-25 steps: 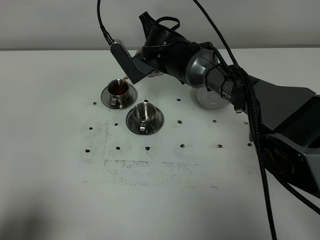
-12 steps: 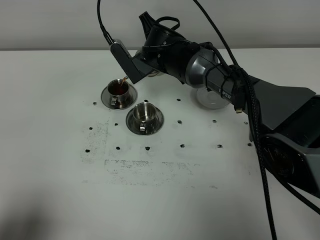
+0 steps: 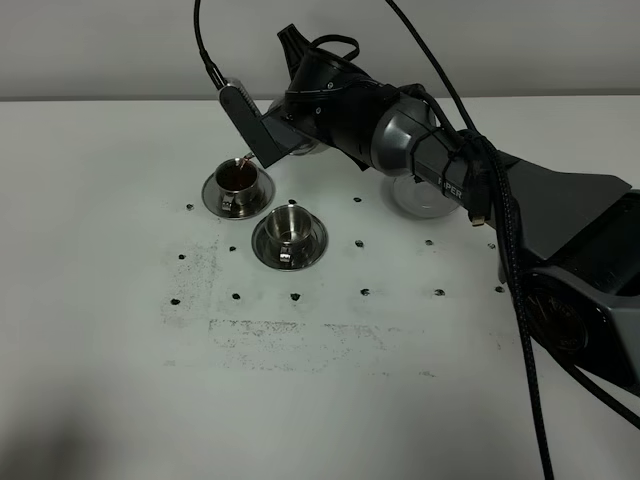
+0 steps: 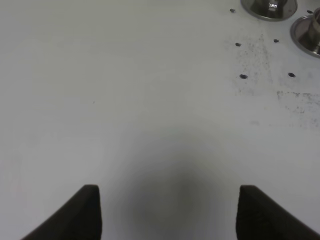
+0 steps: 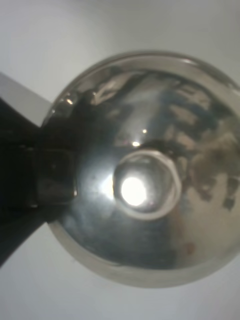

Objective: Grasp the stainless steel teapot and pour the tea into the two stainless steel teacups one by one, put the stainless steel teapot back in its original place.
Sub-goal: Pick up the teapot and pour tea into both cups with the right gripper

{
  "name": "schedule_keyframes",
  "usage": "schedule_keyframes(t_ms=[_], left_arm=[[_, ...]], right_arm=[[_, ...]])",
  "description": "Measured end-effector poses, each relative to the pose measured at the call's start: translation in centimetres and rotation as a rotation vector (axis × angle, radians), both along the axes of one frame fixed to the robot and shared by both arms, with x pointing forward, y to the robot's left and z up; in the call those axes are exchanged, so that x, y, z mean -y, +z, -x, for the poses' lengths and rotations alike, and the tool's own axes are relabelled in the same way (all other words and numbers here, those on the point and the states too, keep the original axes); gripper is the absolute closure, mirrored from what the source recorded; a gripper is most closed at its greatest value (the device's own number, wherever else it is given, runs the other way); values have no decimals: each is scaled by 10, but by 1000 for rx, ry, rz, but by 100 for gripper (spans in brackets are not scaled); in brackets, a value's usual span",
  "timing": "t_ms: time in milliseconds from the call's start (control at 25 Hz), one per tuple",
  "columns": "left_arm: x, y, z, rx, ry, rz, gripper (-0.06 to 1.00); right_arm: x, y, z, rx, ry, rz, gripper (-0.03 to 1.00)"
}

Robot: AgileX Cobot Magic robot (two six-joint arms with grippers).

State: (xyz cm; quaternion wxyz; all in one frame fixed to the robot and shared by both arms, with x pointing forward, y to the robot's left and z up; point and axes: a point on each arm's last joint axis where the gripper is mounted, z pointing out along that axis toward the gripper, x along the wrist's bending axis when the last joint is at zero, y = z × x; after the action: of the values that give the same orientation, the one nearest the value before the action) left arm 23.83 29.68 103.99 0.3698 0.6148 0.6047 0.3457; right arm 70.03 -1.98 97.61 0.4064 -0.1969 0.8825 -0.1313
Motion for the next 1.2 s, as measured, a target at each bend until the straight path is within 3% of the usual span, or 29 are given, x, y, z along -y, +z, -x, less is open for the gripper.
schedule_keyframes(t_ms=[560,720,880,1080,1200], left_arm=[[0,0,0,0,0,0,39],[0,0,0,0,0,0,39],[0,0,0,0,0,0,39],[0,0,0,0,0,0,39],[0,0,0,0,0,0,39]], right_arm=[[22,-8,-8,-123,-118,-157,77],[28,3,-7,-155,-157,-238,77],[29,24,2,-218,-211,-373,77],[27,54,21,-299,-405,-659,77],[26,66,43,-359,-478,-777,77]])
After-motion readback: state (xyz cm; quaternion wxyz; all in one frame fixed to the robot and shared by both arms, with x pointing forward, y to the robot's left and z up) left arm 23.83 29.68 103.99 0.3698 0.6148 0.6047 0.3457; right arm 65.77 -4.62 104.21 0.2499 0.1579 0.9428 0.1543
